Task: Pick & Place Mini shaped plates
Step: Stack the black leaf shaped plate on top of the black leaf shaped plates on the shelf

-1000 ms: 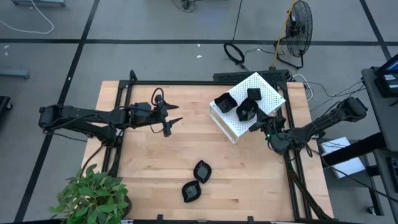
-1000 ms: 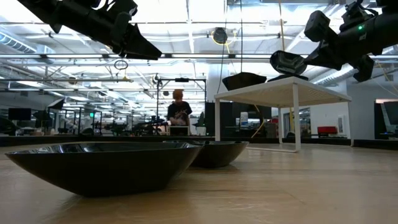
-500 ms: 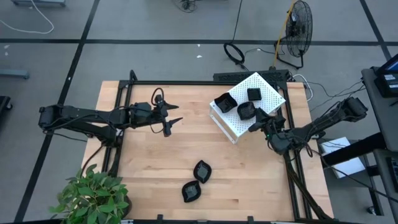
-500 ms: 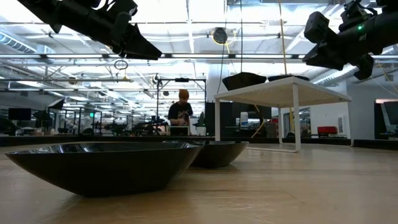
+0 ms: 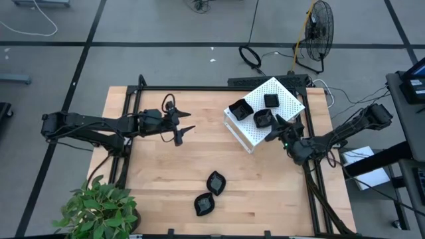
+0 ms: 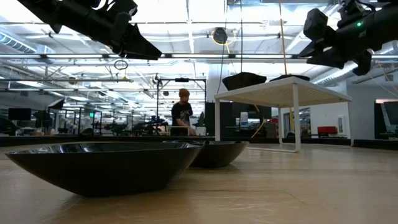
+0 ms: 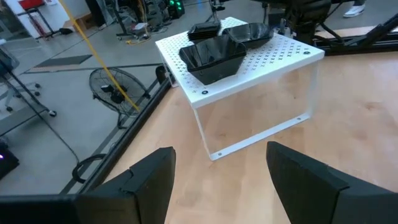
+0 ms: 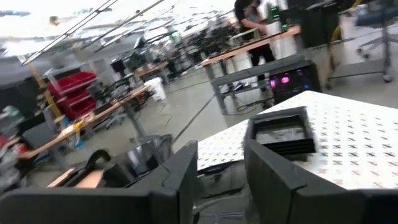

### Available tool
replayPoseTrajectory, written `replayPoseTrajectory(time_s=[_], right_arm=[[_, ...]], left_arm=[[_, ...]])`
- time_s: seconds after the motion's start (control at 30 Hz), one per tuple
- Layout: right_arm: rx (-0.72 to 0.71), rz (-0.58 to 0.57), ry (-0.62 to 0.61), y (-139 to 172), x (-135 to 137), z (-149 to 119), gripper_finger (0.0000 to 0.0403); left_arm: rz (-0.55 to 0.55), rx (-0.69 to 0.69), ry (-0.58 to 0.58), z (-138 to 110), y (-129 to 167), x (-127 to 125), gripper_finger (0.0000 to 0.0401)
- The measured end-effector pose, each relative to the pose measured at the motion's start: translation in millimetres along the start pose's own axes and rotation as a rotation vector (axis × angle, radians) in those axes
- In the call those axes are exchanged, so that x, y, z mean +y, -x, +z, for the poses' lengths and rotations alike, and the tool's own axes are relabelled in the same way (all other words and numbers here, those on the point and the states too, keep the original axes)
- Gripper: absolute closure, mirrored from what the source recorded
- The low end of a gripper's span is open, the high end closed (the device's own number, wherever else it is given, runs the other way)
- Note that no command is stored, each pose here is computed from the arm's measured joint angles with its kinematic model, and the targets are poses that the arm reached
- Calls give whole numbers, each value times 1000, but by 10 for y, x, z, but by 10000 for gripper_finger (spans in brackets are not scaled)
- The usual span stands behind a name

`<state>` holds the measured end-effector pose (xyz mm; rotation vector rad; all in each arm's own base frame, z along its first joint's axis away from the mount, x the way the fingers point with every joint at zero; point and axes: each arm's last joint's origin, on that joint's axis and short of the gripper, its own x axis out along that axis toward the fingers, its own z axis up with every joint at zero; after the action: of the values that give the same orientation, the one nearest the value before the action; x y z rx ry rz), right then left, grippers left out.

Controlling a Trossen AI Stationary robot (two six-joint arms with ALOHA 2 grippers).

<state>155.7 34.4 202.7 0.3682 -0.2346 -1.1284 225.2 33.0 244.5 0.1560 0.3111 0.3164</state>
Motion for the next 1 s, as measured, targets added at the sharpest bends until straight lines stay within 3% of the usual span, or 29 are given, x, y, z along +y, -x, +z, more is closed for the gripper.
replayPoseTrajectory(time_s=[0.23,0.47,0.57,0.77,1.0], right_arm=[[41,126,109,3,66,49,287],[7,255,256,10,142,186,289],[-57,340,337,19,178,298,289],[-290,520,436,107,168,622,289],[-421,507,581,180,31,866,293]], left_arm=[[-235,100,-9,-148,-83,-137,148],[-352,152,-40,-245,-383,-356,148],[-430,204,-15,-141,-499,-432,148],[-463,337,76,1,-717,-612,148],[-486,428,215,-49,-842,-885,148]])
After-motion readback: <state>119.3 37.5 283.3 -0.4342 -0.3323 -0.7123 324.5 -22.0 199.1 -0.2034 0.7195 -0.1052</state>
